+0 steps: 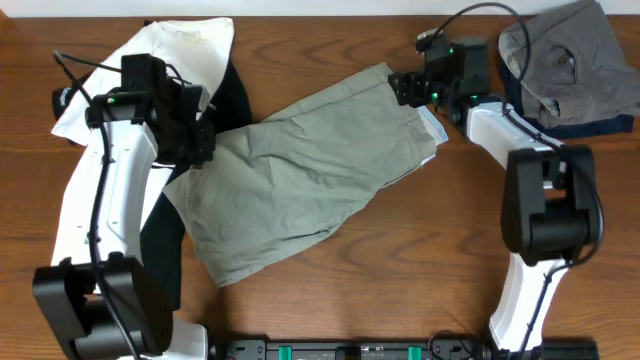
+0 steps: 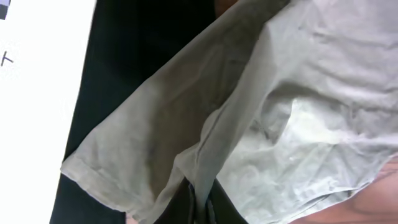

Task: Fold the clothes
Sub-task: 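Lift the shorts with both grippers and stretch them apart, shaking out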

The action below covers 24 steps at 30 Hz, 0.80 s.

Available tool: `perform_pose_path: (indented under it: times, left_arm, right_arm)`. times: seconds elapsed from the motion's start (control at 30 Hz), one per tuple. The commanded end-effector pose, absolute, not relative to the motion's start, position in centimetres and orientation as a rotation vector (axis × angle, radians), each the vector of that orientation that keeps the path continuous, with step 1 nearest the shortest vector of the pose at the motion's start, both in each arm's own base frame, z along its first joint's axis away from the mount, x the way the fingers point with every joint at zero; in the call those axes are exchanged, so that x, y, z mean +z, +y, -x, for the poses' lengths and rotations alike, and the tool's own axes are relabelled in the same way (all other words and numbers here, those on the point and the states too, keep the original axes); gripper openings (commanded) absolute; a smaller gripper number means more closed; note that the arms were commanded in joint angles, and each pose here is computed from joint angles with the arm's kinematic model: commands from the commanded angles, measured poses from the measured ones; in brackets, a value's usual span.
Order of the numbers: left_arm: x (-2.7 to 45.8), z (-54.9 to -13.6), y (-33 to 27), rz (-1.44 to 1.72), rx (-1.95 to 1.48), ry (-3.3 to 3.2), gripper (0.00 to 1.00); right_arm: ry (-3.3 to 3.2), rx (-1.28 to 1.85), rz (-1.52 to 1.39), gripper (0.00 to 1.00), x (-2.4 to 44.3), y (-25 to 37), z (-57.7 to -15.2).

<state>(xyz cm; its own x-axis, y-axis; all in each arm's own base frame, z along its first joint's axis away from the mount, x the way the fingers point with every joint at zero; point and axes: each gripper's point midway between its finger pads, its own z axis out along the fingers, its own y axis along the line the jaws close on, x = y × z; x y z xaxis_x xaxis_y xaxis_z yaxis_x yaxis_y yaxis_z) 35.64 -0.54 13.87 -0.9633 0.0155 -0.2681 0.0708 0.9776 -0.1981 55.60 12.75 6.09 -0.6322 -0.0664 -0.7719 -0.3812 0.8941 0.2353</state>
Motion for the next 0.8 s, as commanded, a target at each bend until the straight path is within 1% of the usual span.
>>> perform_pose_path:
  times: [0.0, 0.13, 0.2, 0.33, 0.4, 0.5, 0.57, 0.63, 0.67, 0.77]
  left_arm:
    - [14.1, -35.6, -0.7, -0.046, -0.318, 2.852, 0.06]
    - [14.1, -35.6, -0.7, -0.046, -0.318, 2.851, 0.06]
    - [14.1, -35.6, -0.7, -0.046, -0.318, 2.852, 0.06]
    - [14.1, -35.6, -0.7, -0.046, -0.317, 2.850, 0.06]
    - [14.2, -35.7, -0.7, -0.047, -0.317, 2.848, 0.06]
    - [14.2, -35.7, -0.7, -0.047, -0.317, 2.847, 0.06]
    - [14.2, -35.7, -0.7, -0.047, -0.317, 2.847, 0.06]
    - [14.2, -35.7, -0.7, -0.047, -0.317, 2.847, 0.06]
    - [14.2, -35.8, -0.7, -0.047, -0.316, 2.846, 0.06]
    - [14.2, -36.0, -0.7, -0.048, -0.314, 2.836, 0.06]
  right_arm:
    - [2.268, 0.513, 0.270, 0.76, 3.7, 13.1, -55.4]
    - [2.300, 0.543, 0.237, 0.74, 2.0, 13.4, -55.1]
    - [2.304, 0.564, 0.239, 0.71, 1.7, 13.7, -55.0]
    - [2.297, 0.589, 0.248, 0.61, 1.7, 14.2, -54.9]
    - [2.295, 0.590, 0.247, 0.53, 1.8, 14.2, -55.0]
    - [2.288, 0.614, 0.237, 0.36, 2.0, 14.4, -55.0]
    - [2.279, 0.635, 0.241, 0.24, 2.2, 14.7, -55.0]
    - [2.281, 0.643, 0.222, 0.04, 2.3, 14.7, -55.1]
    - [2.283, 0.647, 0.214, 0.01, 2.3, 14.7, -55.0]
    - [2.275, 0.650, 0.213, 0.01, 2.6, 14.5, -55.2]
